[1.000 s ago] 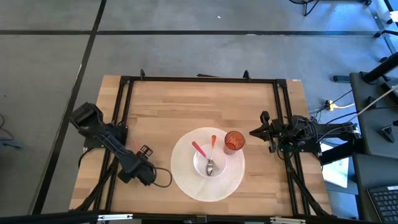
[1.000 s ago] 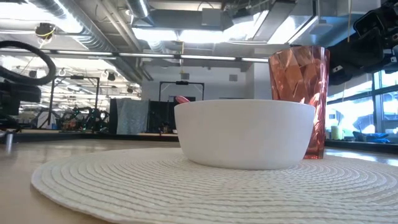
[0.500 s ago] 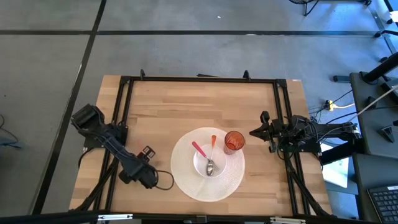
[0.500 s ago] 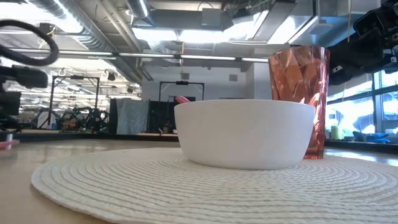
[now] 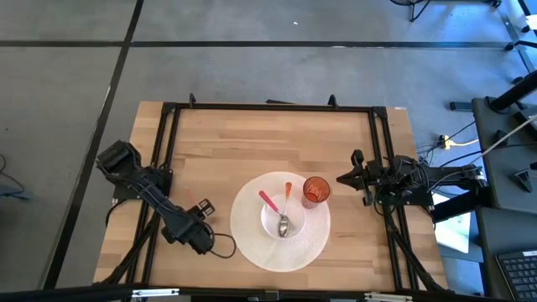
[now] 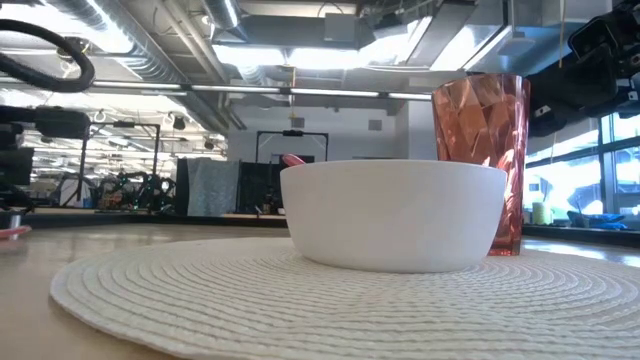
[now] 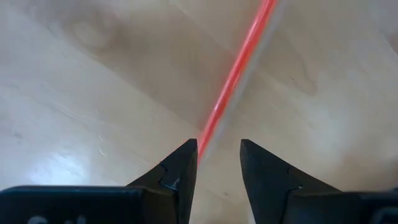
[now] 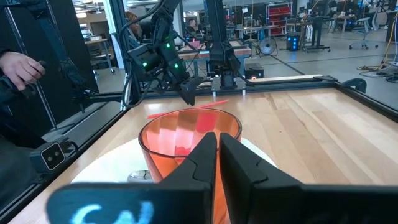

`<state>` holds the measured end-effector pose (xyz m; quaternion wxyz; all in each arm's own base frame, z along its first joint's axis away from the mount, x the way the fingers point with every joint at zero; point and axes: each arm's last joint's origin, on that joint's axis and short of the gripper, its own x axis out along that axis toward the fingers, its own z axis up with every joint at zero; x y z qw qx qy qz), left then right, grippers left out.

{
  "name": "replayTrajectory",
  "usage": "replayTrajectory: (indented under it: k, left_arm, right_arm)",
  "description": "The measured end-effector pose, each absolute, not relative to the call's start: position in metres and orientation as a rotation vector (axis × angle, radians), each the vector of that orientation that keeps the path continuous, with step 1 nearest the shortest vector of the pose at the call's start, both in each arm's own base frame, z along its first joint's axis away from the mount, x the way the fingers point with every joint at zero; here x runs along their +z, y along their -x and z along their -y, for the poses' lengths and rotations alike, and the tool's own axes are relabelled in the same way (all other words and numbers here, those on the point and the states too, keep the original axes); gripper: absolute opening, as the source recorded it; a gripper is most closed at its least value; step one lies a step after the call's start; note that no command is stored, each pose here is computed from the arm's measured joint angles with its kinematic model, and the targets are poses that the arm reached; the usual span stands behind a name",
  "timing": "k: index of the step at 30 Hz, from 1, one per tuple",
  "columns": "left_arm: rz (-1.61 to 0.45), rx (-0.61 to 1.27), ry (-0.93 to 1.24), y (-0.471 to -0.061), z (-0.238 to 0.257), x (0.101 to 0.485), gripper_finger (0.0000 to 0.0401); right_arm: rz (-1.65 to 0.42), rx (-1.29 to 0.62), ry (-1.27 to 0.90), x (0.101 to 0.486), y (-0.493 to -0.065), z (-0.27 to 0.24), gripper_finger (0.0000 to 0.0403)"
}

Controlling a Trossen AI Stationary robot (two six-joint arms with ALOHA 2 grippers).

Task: Pick & Place Utensil
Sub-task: Put the orange straw into the orange cup

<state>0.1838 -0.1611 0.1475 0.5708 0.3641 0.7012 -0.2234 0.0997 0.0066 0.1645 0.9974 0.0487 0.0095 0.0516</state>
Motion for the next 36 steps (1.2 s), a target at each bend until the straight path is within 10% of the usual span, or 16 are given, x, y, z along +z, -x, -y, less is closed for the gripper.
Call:
replayTrajectory:
  k: [13, 23, 36]
  left_arm:
    - [-1.689, -0.62, -0.87, -0.198, 0.163, 0.122, 0.011]
    - [-1.717, -0.612, -0.862, -0.203, 0.161, 0.122, 0.0007]
    - [-1.525, -0.518, -0.889, -0.234, 0.174, 0.182, 0.0002]
  right_arm:
    - [-0.019, 0.103, -0.097, 0.165, -0.1, -0.007, 0.0021]
    - [-0.019, 0.103, -0.097, 0.164, -0.1, -0.007, 0.0021]
    - [-0.019, 0.103, -0.097, 0.165, -0.1, -0.007, 0.0021]
